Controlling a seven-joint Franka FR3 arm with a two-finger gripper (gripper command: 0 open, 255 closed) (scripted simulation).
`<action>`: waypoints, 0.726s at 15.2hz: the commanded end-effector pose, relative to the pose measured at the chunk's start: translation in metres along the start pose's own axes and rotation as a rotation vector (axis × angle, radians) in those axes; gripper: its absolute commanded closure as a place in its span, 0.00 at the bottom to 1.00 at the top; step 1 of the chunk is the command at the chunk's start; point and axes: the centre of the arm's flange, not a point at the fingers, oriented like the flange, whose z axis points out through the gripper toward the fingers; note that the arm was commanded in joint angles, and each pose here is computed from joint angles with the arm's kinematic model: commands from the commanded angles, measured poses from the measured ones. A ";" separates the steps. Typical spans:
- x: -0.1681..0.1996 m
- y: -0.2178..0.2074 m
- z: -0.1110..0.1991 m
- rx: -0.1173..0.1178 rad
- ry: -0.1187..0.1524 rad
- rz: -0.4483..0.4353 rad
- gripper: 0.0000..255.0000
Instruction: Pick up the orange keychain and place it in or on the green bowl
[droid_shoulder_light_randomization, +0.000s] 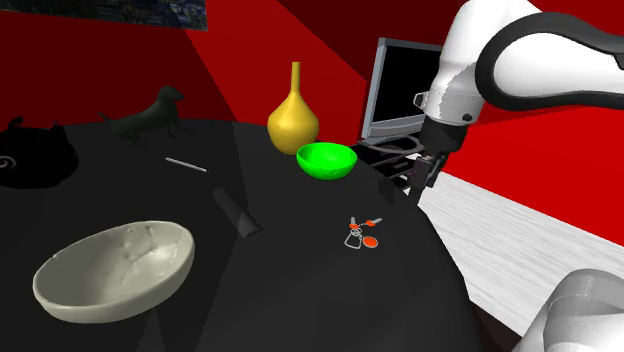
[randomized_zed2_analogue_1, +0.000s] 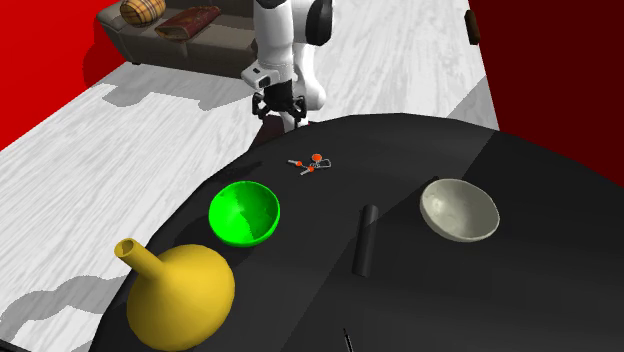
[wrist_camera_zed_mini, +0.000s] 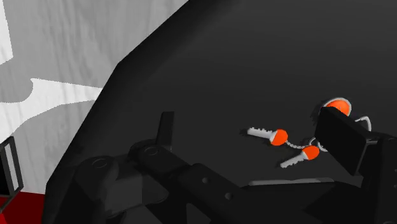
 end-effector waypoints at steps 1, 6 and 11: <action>0.008 -0.022 0.010 0.007 -0.008 -0.013 0.00; 0.028 -0.080 0.031 0.021 -0.029 -0.047 0.00; 0.037 -0.110 0.052 0.028 -0.040 -0.064 0.00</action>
